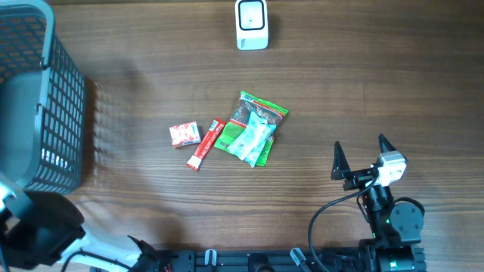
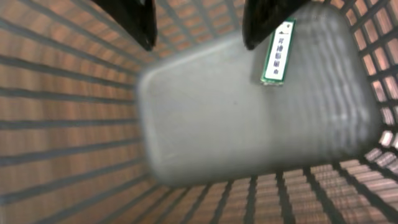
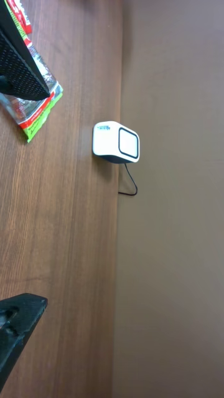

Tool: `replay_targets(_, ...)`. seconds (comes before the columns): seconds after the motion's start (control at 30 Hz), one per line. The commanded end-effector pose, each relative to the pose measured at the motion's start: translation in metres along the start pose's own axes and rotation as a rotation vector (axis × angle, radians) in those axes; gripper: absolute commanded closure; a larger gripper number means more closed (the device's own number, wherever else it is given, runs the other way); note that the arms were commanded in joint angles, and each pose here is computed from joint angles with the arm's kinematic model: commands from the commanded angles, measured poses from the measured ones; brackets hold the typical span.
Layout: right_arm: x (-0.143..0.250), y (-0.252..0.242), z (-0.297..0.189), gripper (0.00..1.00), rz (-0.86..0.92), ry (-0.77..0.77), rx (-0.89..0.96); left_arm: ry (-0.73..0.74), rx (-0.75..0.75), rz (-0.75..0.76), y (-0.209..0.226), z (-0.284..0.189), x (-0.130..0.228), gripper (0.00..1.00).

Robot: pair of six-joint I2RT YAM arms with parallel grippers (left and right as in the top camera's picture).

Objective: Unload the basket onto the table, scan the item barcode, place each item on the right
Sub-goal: 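Reach the left gripper into the basket and grasp the green box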

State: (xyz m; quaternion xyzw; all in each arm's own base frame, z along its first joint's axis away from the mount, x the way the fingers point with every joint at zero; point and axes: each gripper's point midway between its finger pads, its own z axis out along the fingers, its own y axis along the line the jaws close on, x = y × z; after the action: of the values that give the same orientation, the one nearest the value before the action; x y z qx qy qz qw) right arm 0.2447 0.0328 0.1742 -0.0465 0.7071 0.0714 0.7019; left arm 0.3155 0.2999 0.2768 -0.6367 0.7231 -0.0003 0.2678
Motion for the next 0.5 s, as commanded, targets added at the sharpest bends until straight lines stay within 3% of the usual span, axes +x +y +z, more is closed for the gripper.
replay_targets(0.0,-0.002,-0.002,0.000,0.00,-0.010,-0.010,0.008,-0.037,0.035,0.017,-0.003,-0.040,-0.001,0.37)
replay_targets(0.1,-0.002,-0.002,0.000,0.00,-0.010,-0.010,0.008,0.095,-0.102,0.035,0.025,-0.007,0.025,0.00)
replay_targets(0.27,-0.002,-0.002,0.000,0.00,-0.011,-0.010,0.008,0.342,-0.234,0.128,0.074,0.101,0.090,0.00)
replay_targets(0.47,-0.002,-0.002,0.000,0.00,-0.010,-0.010,0.008,0.414,-0.256,0.118,0.119,0.181,0.149,0.32)
